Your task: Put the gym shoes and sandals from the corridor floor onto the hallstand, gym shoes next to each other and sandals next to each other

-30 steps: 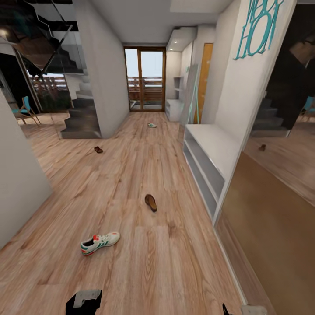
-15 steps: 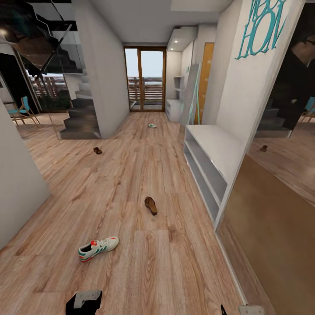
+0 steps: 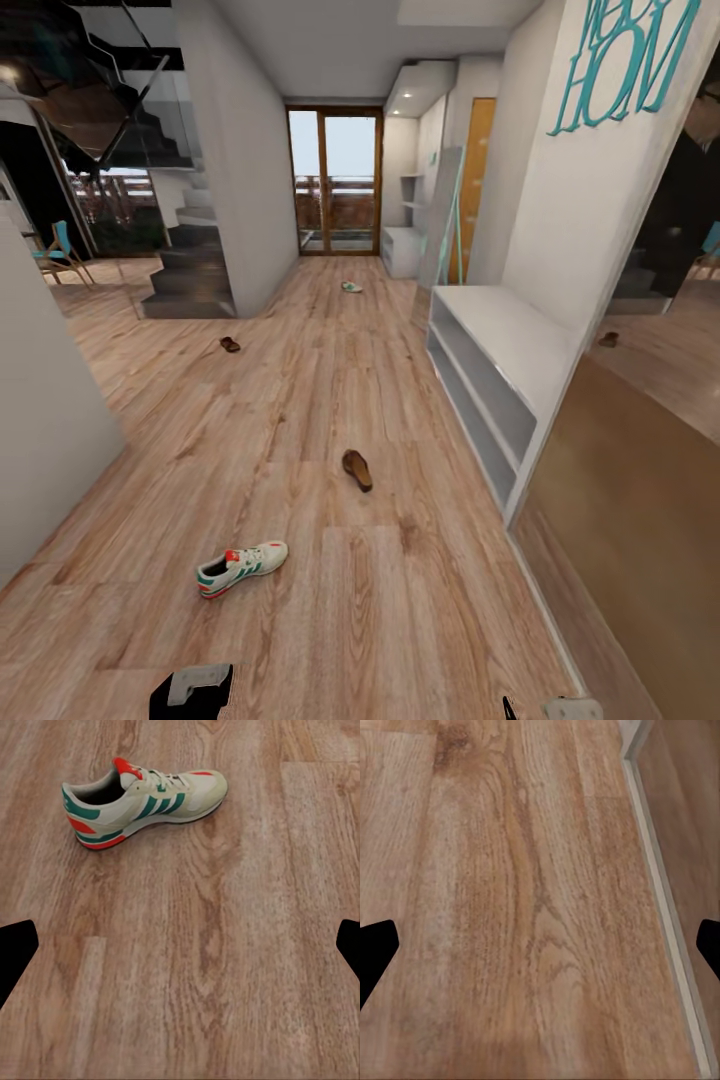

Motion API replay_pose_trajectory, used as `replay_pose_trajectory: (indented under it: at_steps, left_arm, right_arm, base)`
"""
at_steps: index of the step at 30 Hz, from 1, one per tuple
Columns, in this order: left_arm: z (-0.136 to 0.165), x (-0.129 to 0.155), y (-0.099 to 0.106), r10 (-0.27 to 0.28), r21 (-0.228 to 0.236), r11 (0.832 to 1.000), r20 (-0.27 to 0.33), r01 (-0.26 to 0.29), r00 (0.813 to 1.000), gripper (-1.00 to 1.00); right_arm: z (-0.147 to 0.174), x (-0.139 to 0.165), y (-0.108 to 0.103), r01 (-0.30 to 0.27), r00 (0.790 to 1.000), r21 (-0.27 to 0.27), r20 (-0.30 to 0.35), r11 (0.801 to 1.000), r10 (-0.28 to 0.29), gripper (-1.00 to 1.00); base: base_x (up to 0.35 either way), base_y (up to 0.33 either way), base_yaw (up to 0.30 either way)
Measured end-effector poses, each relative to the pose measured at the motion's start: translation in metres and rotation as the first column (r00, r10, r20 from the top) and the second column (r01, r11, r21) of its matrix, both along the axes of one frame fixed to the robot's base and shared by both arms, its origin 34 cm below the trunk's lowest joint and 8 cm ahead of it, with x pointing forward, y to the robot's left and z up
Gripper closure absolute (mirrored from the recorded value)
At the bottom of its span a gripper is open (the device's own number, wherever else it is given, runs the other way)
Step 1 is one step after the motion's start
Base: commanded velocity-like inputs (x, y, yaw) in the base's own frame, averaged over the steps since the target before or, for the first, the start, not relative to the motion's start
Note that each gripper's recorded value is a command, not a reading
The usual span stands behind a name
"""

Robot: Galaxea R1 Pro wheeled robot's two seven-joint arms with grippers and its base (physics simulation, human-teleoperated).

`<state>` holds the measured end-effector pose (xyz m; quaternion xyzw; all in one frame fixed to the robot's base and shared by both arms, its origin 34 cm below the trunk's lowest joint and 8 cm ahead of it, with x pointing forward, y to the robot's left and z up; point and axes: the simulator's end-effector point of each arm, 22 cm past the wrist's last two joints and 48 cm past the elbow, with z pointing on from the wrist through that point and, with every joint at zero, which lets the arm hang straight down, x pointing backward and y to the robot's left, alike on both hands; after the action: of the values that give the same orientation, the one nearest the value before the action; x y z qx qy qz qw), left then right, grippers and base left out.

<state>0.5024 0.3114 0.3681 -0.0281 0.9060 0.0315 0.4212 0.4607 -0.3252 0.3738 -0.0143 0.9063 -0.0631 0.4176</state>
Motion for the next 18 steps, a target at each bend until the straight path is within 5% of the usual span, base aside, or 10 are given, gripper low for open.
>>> replay_pose_trajectory:
  at_steps: [18]
  left_arm:
    - [0.0, 0.0, 0.0001, 0.001, 0.0, 1.0, 0.0, -0.001, 1.0, -1.0]
  right_arm:
    - [0.0, 0.0, -0.0001, 0.001, 1.0, 0.0, 0.0, 1.0, -0.001, -1.0]
  base:
    - [0.0, 0.304, 0.0]
